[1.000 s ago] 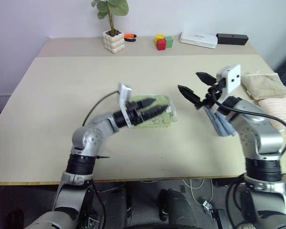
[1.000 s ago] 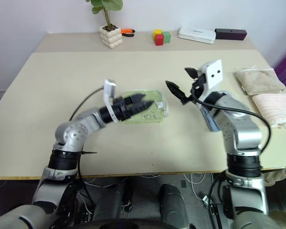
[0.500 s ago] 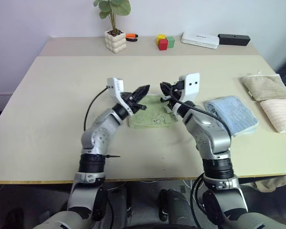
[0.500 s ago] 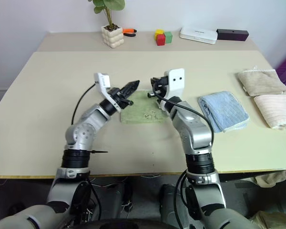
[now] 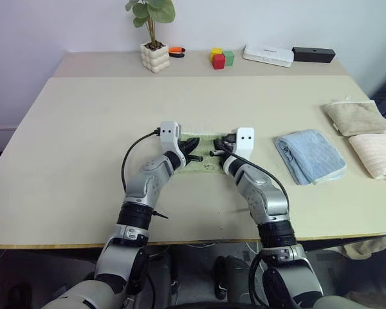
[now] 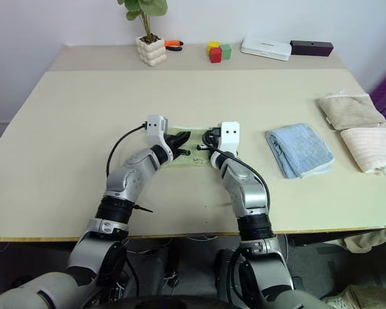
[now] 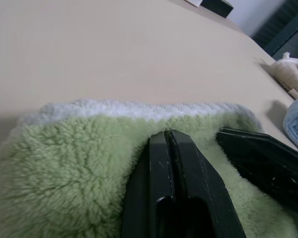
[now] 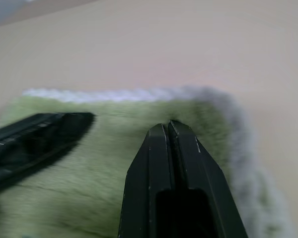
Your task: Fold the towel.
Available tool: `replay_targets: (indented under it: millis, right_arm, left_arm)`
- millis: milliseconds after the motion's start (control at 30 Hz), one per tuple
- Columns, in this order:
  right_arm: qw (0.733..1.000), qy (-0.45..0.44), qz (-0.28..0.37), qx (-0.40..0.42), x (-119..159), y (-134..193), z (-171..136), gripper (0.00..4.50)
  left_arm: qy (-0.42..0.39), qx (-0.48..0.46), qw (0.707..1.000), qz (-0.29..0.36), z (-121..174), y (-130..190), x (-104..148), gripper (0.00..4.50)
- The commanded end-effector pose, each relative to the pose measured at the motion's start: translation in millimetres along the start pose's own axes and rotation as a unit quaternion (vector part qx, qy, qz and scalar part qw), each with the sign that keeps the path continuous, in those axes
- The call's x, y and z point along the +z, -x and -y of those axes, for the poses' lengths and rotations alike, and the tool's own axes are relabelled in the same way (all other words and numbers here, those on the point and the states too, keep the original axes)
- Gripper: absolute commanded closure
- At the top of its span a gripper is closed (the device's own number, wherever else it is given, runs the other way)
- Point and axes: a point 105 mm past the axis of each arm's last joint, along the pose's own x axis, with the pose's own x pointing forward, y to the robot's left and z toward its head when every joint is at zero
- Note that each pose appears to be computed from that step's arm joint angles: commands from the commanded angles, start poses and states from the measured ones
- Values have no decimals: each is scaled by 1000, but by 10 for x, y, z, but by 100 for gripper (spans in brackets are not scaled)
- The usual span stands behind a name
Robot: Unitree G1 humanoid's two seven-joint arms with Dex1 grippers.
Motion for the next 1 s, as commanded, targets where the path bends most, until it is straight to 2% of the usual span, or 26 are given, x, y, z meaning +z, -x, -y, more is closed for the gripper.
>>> replay_targets:
  millis: [33, 100, 167, 267, 367, 467, 567, 633, 700, 800, 900, 1000]
  right_arm:
    - [999, 9, 11, -38, 35, 80, 264, 443]
    - [999, 6, 21, -33, 99, 95, 281, 390]
    - [999, 13, 29, -32, 150, 95, 300, 311]
    - [998, 24, 45, -25, 252, 87, 271, 157]
    - [995, 57, 76, -22, 479, 91, 288, 6]
    - [992, 84, 91, -38, 621, 100, 424, 6]
    - [985, 119, 108, -59, 848, 136, 687, 6]
    - [982, 134, 119, -51, 978, 166, 744, 6]
    - [980, 134, 144, 18, 1156, 235, 631, 6]
    - [962, 157, 179, 133, 1319, 423, 392, 6]
    - [950, 181, 144, 212, 1171, 583, 277, 6]
    - [942, 191, 115, 250, 1034, 644, 176, 6]
  left_arm:
    - [9, 26, 1000, 6, -199, 77, 33, 443]
    - [20, 1, 999, 25, -138, 92, 123, 390]
    - [19, -23, 999, 40, -66, 112, 215, 310]
    - [-2, -27, 998, 65, -25, 136, 368, 155]
    - [19, -71, 992, 101, 100, 245, 622, 7]
    - [63, -160, 978, 113, 307, 401, 757, 7]
    - [58, -160, 977, 125, 314, 506, 904, 7]
    - [52, -155, 979, 119, 277, 561, 941, 7]
    - [40, -126, 985, 111, 91, 635, 969, 7]
    - [17, -68, 993, 91, -226, 719, 942, 7]
    - [24, -35, 997, 57, -492, 822, 842, 7]
    - [44, -52, 998, -4, -557, 915, 663, 7]
